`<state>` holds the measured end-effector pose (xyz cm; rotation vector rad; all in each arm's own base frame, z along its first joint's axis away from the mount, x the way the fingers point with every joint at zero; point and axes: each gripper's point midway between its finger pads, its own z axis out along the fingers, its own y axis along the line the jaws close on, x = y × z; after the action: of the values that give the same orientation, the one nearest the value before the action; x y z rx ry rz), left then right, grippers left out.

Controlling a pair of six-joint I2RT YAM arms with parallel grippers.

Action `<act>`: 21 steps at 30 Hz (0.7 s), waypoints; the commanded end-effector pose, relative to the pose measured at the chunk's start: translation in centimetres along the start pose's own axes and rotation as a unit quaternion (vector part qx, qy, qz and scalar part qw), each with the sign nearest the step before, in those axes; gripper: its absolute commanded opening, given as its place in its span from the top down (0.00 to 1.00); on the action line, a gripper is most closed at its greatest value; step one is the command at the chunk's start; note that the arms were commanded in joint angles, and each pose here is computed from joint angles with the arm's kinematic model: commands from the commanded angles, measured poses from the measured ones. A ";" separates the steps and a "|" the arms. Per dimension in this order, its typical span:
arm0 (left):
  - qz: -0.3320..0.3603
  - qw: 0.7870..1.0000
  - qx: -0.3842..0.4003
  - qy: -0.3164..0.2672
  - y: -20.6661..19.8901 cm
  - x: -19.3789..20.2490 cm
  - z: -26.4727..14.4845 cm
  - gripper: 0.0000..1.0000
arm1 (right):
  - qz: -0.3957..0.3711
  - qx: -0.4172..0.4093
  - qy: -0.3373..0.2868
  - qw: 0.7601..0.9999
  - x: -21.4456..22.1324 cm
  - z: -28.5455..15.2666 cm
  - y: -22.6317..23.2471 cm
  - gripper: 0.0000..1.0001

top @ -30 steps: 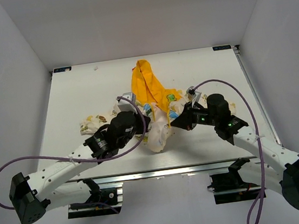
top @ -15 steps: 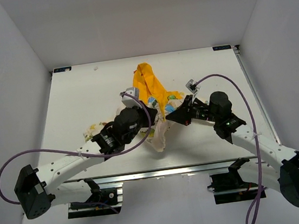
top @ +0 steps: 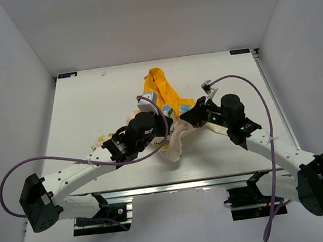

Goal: Zip up the jacket

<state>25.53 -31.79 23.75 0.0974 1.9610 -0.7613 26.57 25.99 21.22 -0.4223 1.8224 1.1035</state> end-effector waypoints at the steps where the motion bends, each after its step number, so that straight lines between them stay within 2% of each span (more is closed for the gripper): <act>1: -0.017 0.999 0.048 -0.010 -2.5 -2.2 -1.9 1.00 | -0.023 0.079 -0.071 0.994 -4.3 0.0 -2.1 1.00; 3: -0.019 0.998 0.057 -0.001 -2.7 -1.7 -1.9 1.00 | -0.024 0.080 -0.078 0.993 -4.8 0.0 -2.0 1.00; 8: -0.017 0.998 0.054 0.009 -2.5 -1.1 -1.8 1.00 | -0.039 0.013 -0.102 0.994 -5.4 -0.2 0.5 1.00; 21: -0.004 0.995 0.032 -0.096 -0.4 -5.6 -5.2 1.00 | -0.060 -0.091 -0.059 0.992 -2.6 -2.0 4.3 1.00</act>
<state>23.94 -29.07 27.41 0.0796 1.8686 -0.8125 25.28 25.81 23.39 -0.4622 1.7035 1.1370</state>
